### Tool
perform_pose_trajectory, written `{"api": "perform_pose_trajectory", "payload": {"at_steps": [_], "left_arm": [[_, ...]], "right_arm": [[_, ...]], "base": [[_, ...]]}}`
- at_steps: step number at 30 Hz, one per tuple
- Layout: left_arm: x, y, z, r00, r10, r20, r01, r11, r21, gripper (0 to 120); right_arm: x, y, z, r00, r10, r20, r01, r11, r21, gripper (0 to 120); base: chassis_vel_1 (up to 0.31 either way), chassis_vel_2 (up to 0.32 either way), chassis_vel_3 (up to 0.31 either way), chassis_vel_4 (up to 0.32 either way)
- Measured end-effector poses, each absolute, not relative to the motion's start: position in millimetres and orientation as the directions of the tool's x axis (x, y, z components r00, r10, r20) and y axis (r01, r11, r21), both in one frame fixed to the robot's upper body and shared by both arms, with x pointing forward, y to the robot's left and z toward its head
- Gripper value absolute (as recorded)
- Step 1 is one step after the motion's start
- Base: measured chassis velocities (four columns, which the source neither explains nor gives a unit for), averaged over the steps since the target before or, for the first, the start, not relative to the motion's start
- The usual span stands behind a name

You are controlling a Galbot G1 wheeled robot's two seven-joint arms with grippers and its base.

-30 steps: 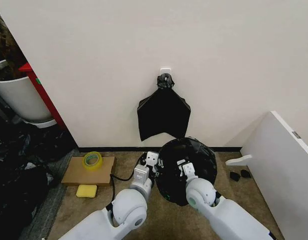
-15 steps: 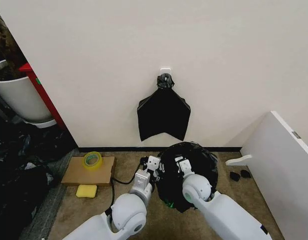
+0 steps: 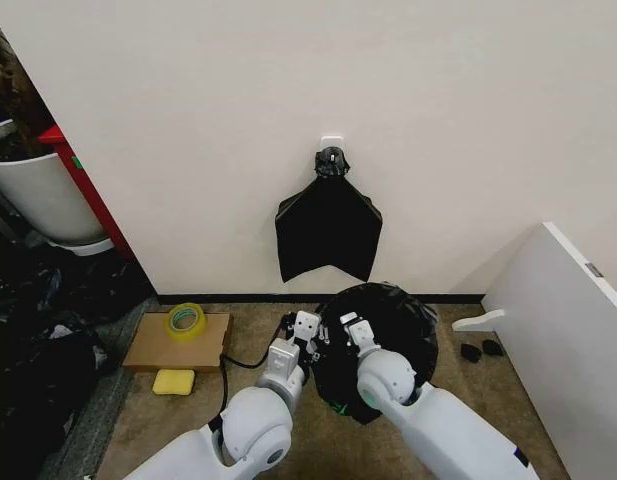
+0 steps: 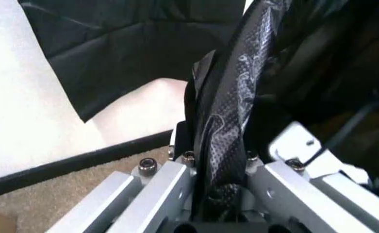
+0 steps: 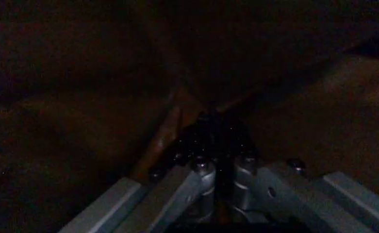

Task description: Place the garbage bag over the trash bin.

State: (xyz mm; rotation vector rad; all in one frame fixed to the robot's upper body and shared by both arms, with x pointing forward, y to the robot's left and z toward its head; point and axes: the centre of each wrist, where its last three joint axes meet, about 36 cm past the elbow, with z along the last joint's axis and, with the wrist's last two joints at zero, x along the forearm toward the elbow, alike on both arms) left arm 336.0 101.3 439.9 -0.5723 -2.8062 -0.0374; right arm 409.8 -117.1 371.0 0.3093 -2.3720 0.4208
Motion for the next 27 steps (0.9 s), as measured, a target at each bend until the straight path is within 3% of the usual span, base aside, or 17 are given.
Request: {"api": "perform_pose_trajectory", "payload": {"at_steps": [6, 11, 20, 27], "left_arm": [[330, 101, 439, -0.878, 0.387, 0.283, 0.394, 0.919, -0.036, 0], [328, 107, 441, -0.879, 0.386, 0.28, 0.397, 0.918, -0.019, 0], [324, 108, 443, -0.874, 0.399, 0.278, 0.409, 0.912, -0.024, 0], [317, 109, 444, -0.862, 0.422, 0.281, 0.431, 0.902, -0.03, 0]], "right_arm": [[406, -100, 376, -0.726, -0.154, 0.67, -0.368, 0.91, -0.19, 0], [426, -111, 377, -0.753, -0.109, 0.649, -0.328, 0.917, -0.227, 0], [395, -113, 357, -0.717, -0.126, 0.686, -0.39, 0.888, -0.244, 0], [411, -103, 365, -0.735, -0.13, 0.665, -0.372, 0.898, -0.235, 0]], "base": [[0.0, 0.0, 0.0, 0.0], [0.0, 0.0, 0.0, 0.0], [0.0, 0.0, 0.0, 0.0], [0.0, 0.0, 0.0, 0.0]]}}
